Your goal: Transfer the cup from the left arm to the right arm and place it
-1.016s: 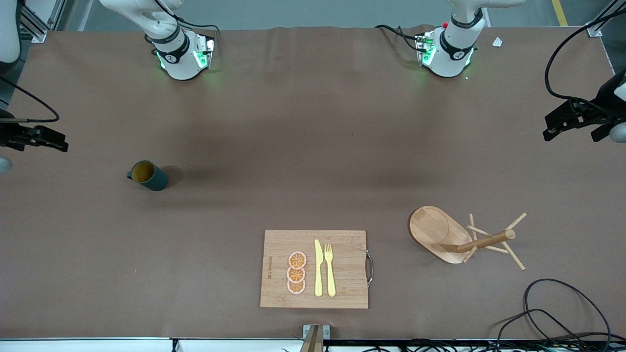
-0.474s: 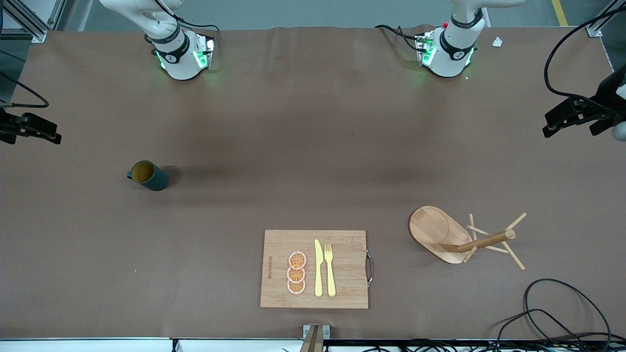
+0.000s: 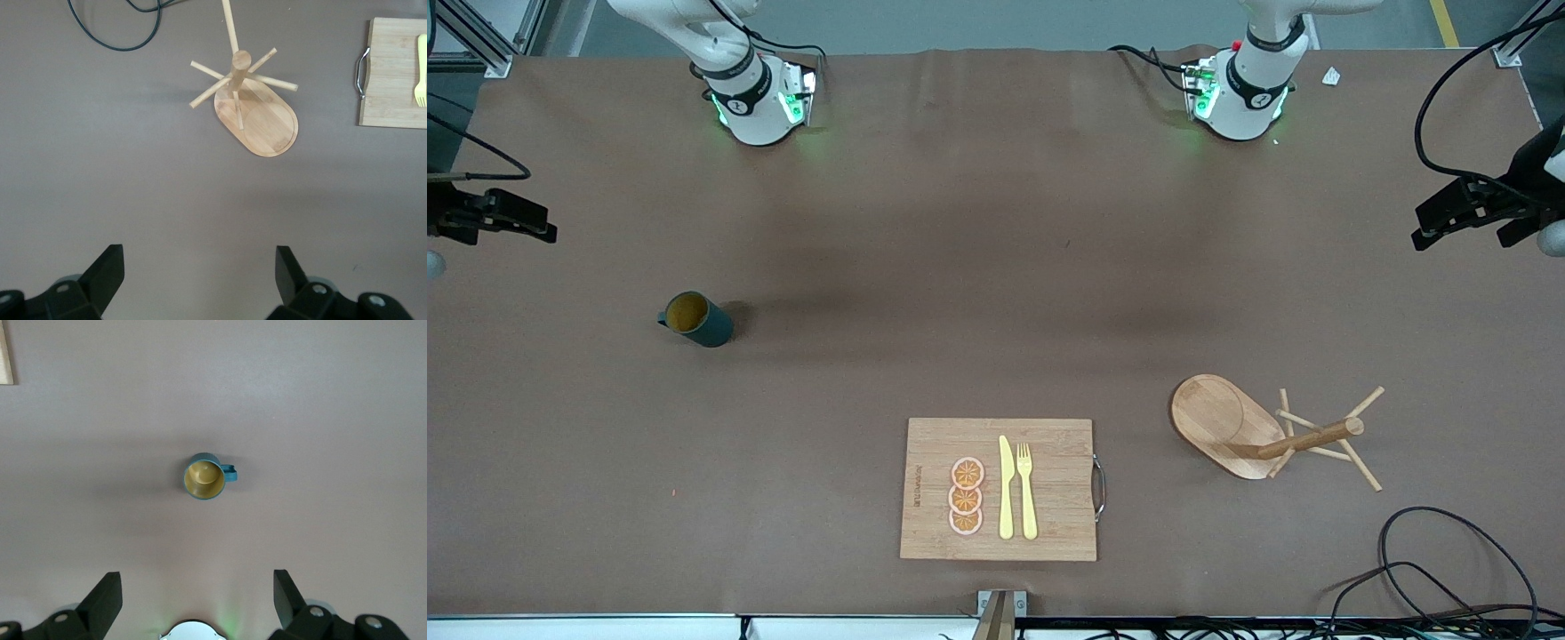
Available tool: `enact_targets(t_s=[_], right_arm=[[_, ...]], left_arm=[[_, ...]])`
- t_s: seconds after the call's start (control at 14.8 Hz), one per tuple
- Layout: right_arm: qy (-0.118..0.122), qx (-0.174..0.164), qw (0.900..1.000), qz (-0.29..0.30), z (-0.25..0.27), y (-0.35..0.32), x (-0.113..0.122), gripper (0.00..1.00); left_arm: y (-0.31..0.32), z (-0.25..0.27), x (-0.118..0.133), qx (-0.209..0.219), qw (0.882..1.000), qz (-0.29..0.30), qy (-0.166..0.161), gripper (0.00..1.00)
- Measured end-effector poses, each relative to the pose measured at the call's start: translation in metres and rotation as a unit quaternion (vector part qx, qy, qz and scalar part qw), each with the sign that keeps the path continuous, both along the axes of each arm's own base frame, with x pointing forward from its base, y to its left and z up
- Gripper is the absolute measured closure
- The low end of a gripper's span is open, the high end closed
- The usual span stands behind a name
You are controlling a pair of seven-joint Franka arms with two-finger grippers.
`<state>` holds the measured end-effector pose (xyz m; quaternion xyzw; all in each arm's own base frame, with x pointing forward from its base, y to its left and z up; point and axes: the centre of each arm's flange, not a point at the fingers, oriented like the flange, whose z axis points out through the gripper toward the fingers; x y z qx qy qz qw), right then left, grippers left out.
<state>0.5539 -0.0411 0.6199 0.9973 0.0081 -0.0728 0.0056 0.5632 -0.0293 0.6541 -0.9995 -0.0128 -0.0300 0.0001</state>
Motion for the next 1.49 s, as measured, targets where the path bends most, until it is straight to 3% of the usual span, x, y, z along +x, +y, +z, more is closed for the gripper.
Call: enact_targets(t_s=[0.61,1.49], right_arm=[[-0.022,0.002,1.0,-0.012,0.022,0.002,-0.032,0.0],[-0.036,0.004,0.999,-0.02,0.035,-0.012,-0.042,0.0]], left_arm=[[-0.001,0.001,0.001,0.0,1.0,-0.002,-0.006,0.0],[-0.001,0.001,0.001,0.0,1.0,-0.002,-0.006,0.0]])
